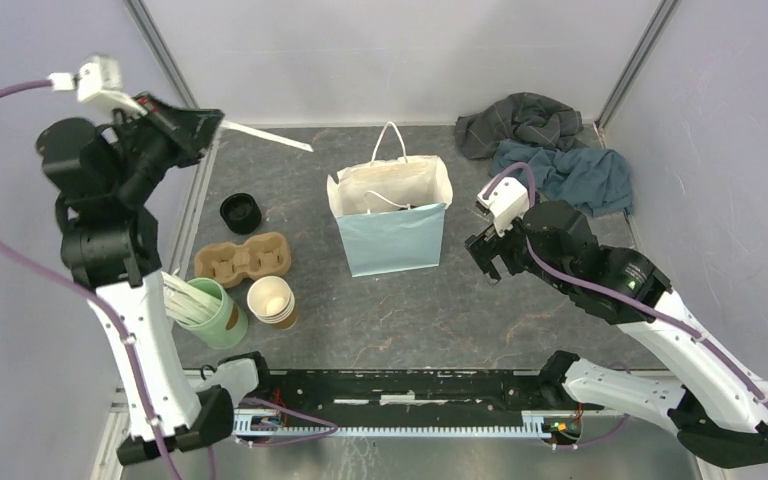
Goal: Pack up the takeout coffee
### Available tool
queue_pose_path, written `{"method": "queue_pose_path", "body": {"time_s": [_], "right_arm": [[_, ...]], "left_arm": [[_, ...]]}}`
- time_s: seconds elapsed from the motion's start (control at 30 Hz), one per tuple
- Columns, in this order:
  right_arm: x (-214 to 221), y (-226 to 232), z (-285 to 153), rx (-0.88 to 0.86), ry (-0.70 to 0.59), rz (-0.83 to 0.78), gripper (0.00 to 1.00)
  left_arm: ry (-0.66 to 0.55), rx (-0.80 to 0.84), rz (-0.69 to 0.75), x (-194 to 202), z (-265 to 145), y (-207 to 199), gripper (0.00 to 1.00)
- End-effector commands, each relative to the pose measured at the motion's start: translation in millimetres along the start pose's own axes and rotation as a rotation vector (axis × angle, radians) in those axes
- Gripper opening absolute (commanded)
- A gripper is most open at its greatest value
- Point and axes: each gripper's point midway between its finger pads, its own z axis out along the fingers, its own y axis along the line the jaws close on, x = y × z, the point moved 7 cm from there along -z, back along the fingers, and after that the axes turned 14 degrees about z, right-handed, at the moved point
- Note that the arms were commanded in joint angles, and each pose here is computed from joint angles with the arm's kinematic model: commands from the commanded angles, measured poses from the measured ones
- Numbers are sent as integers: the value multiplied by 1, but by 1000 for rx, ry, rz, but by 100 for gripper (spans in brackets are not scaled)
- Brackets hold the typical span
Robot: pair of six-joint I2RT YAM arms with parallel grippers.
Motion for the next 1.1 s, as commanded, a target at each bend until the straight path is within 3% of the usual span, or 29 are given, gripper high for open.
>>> {"method": "queue_pose_path", "body": {"time_s": [0.0,0.13,0.37,0.57,0.7,0.83,0.9,0.93,1.0,1.07], "right_arm": [[-12,-4,-9,53,-37,91,98],[-23,-3,-8,76,-37,136,98],[-44,3,-4,108,-21,217,98],[-41,4,8,154,5,257,98],[-31,4,15,180,13,279,98],[-23,2,14,196,9,312,98],[-21,2,14,192,-1,316,98],[-20,1,14,192,-6,309,98],[-20,-2,14,209,-9,284,98],[-26,-5,11,229,-12,266,98]], "left_arm": [[64,284,56,9,18,-39,2],[224,315,153,48,46,-63,2],[310,261,314,77,84,-71,2],[443,351,436,132,96,-110,2],[477,144,598,160,103,-102,2],[482,70,645,181,110,-113,2],[532,81,669,194,111,-126,12],[552,89,673,199,110,-130,32],[547,97,641,198,110,-135,60],[515,77,611,184,111,-138,83]]}}
